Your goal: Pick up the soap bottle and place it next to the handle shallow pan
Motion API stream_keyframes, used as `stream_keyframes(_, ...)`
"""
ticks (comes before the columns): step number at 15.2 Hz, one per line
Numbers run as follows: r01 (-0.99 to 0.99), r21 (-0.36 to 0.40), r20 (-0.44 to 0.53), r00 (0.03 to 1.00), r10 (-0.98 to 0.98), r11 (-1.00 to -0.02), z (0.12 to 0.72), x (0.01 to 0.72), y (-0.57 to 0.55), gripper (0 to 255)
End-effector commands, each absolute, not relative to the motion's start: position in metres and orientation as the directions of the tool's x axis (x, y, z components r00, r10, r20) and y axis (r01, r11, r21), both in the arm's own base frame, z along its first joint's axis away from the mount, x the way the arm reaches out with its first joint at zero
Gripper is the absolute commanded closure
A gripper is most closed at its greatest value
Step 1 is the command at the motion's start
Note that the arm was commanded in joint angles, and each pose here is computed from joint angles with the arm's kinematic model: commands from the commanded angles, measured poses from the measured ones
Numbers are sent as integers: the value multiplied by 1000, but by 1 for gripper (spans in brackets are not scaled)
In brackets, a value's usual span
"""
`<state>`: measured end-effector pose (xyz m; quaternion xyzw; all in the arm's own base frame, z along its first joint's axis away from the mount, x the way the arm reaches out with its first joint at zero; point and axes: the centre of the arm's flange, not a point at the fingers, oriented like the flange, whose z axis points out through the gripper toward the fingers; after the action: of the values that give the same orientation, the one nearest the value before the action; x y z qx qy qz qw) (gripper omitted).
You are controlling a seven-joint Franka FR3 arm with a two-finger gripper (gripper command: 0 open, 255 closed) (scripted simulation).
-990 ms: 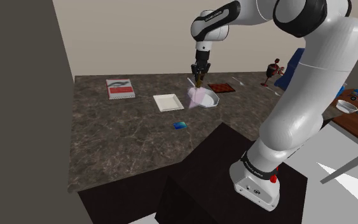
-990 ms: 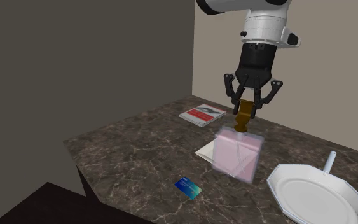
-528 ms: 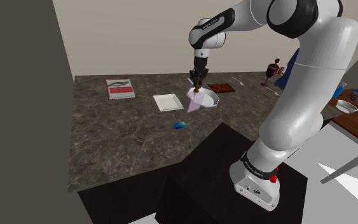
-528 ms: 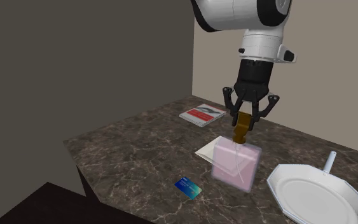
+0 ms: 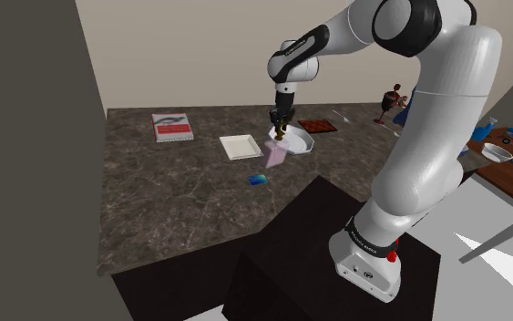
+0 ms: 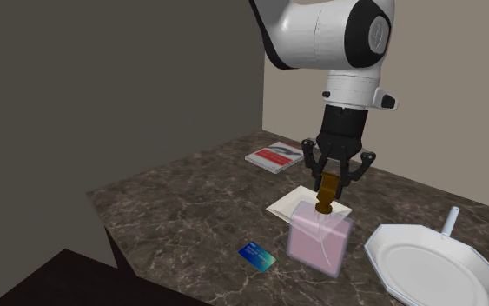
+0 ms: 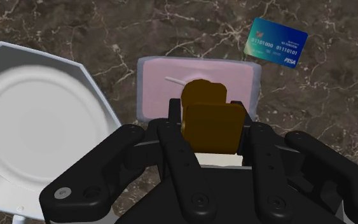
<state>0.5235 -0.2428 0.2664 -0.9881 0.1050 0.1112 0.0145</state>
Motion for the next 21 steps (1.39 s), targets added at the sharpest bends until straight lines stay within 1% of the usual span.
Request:
stream_keyframes(1,-210,-5,-222,953,-204,-978,263,524,-243,255)
stream_keyframes(7,-210,-5,-222,953,-204,-978,263,524,-243,255)
stream_keyframes(8,-210,-5,-222,953,-204,-978,263,524,-243,0)
stream_keyframes(13,-210,-5,-222,953,-204,-978,263,524,-243,0)
stream_keyframes(17,-210,-5,-222,953,-204,-978,312,535,-246,0)
stream_keyframes(21,-210,-5,-222,953,-204,-978,312,535,-246,0)
